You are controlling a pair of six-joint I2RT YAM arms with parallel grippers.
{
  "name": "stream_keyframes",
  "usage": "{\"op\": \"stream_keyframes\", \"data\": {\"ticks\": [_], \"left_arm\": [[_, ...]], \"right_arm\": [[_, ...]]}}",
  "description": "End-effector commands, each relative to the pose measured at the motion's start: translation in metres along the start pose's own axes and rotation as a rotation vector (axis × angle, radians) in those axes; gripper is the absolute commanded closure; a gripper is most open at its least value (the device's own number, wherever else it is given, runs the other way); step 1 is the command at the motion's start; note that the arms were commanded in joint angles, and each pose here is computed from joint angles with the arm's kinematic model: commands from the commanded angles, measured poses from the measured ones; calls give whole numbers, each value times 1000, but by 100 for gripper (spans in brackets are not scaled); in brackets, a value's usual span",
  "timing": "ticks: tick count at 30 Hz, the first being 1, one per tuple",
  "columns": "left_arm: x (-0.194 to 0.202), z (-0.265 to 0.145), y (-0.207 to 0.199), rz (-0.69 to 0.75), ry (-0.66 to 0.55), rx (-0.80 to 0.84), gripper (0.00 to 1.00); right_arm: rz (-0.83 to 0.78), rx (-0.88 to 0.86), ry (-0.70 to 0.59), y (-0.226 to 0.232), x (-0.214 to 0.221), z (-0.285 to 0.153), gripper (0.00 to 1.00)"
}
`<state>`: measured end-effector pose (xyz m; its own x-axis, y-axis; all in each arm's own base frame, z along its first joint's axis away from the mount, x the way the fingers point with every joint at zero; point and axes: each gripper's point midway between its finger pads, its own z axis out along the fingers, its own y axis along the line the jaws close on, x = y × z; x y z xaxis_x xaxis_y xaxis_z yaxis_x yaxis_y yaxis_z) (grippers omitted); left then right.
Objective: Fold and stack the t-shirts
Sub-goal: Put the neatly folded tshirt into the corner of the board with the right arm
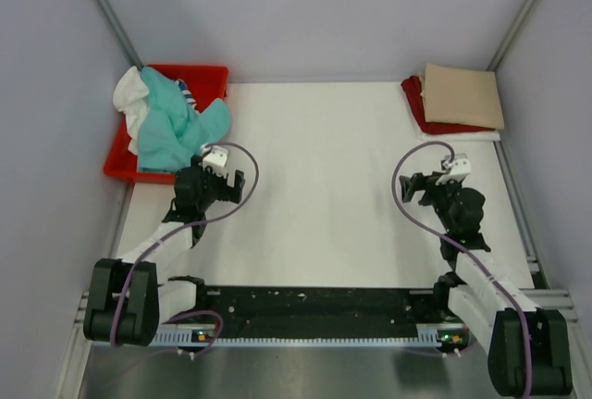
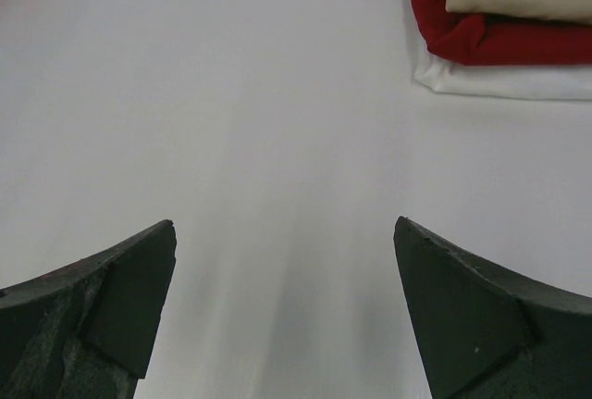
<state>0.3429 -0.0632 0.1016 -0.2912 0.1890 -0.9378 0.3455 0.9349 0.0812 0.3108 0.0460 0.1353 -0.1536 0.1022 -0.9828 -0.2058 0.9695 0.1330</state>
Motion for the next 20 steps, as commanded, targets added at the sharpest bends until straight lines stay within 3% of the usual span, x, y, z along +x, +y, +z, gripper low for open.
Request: {"op": "stream_keyframes", "data": {"ticks": [1, 20], "left_arm": [[-13, 0, 6, 8, -51, -23, 1], [-11, 2, 11, -23, -35, -56, 1]], "right_arm": [[-11, 23, -47, -4, 4, -1, 1], [-10, 19, -45, -3, 8, -2, 1]]}}
